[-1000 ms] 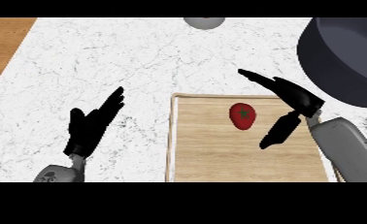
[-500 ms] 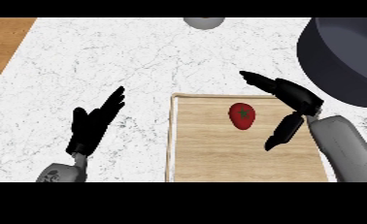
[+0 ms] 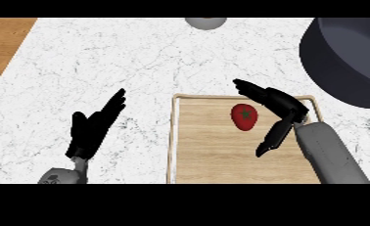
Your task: Pick the tomato from the tray and place it in the pot
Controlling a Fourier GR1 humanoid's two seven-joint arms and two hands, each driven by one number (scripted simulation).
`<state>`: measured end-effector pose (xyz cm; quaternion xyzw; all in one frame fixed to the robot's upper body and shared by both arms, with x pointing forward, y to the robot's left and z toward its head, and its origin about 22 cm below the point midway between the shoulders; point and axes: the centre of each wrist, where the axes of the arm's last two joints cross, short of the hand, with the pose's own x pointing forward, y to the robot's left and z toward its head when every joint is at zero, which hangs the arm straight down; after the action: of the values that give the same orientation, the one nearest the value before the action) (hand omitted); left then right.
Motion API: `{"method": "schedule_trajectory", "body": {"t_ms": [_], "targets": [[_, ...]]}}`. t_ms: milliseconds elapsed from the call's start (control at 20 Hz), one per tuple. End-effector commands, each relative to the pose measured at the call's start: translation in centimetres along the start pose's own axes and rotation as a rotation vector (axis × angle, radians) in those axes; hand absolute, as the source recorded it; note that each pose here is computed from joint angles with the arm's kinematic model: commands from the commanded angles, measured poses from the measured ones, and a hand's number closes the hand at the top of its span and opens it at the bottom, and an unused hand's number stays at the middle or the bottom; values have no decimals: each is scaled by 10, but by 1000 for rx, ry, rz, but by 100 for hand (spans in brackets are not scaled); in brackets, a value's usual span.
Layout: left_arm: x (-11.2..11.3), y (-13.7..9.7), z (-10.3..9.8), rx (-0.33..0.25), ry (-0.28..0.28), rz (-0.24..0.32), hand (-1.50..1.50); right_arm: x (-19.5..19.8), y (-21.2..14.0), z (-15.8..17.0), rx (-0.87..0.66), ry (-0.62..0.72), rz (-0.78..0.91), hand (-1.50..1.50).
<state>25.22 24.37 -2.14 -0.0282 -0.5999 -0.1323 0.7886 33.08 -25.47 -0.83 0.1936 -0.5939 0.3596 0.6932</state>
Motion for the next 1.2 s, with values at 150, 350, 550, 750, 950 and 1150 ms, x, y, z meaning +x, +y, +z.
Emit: {"method": "schedule_trajectory", "body": {"t_ms": [150, 350, 550, 750, 950, 1150], "targets": [[3, 6, -10, 12, 28, -11, 0, -40, 21, -13, 12, -8, -66, -150], [7, -5, -8, -14, -4, -8, 0, -49, 21, -13, 76, -56, 94, 150], [0, 6, -21, 9, 14, -8, 0, -50, 23, -17, 61, -94, -23, 150], [10, 8, -9, -33, 15, 4, 0, -69, 27, -12, 26, -111, -82, 150], [15, -2, -7, -17, 21, -2, 0, -58, 28, -10, -39, -221, -40, 150], [-2, 13, 2, 80, 27, 30, 0, -90, -49, 140, -682, -112, -12, 150]]}}
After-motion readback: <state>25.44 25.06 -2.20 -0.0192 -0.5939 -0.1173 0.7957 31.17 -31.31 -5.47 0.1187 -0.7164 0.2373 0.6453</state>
